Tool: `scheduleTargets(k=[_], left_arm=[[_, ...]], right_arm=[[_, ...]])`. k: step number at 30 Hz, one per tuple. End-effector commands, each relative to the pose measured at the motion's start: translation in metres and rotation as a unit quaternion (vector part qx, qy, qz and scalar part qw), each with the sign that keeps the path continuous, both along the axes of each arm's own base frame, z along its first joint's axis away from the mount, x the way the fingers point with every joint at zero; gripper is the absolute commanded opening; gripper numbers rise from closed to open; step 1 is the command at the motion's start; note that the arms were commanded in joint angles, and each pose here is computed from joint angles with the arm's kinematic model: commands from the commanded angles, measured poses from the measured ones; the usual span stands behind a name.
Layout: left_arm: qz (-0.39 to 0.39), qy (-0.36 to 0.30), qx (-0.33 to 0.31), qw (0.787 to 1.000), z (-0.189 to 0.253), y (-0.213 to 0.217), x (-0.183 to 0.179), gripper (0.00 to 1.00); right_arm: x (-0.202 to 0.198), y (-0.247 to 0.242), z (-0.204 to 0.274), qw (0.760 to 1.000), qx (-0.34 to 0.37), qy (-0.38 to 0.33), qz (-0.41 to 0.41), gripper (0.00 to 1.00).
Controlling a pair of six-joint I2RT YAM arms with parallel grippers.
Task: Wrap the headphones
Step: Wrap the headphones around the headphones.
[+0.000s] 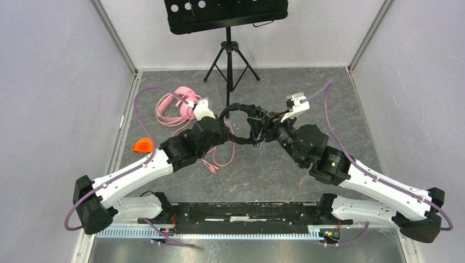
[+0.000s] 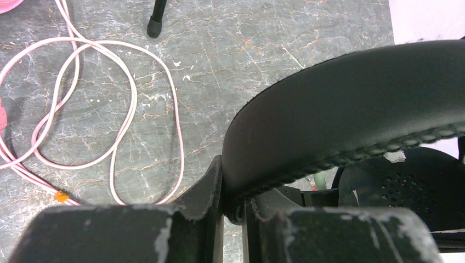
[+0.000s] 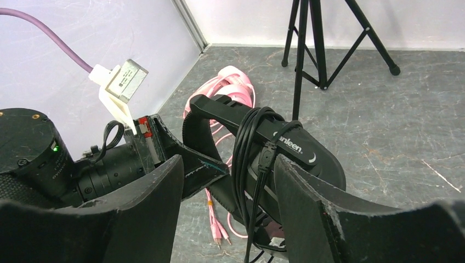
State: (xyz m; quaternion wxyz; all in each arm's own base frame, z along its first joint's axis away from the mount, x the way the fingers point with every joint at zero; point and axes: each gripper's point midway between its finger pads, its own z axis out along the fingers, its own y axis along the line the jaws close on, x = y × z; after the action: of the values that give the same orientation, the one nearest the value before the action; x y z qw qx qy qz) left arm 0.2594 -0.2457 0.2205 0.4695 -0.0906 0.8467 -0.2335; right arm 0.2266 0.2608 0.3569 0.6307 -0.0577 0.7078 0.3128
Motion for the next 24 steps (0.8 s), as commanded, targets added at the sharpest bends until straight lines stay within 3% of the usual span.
scheduleTargets(k=[1,7,18,24], left_arm=[[0.004,-0.046,-0.032,0.998,0.031,-0.008,0.012,0.02],[-0.004,-0.047,-0.034,0.998,0.032,-0.012,0.011,0.02],[-0.012,-0.048,-0.03,0.998,0.032,-0.014,0.011,0.02],[-0.011,-0.049,-0.032,0.998,0.031,-0.014,0.012,0.02]], right_arm=[[0.003,0.002,0.024,0.999,0.04,-0.009,-0.008,0.66],[0.004,0.008,0.025,0.999,0.047,-0.014,-0.001,0.65],[0.015,0.017,0.013,0.998,-0.031,-0.056,-0.003,0.45],[0.011,0.028,0.011,0.993,-0.062,-0.091,0.033,0.43]])
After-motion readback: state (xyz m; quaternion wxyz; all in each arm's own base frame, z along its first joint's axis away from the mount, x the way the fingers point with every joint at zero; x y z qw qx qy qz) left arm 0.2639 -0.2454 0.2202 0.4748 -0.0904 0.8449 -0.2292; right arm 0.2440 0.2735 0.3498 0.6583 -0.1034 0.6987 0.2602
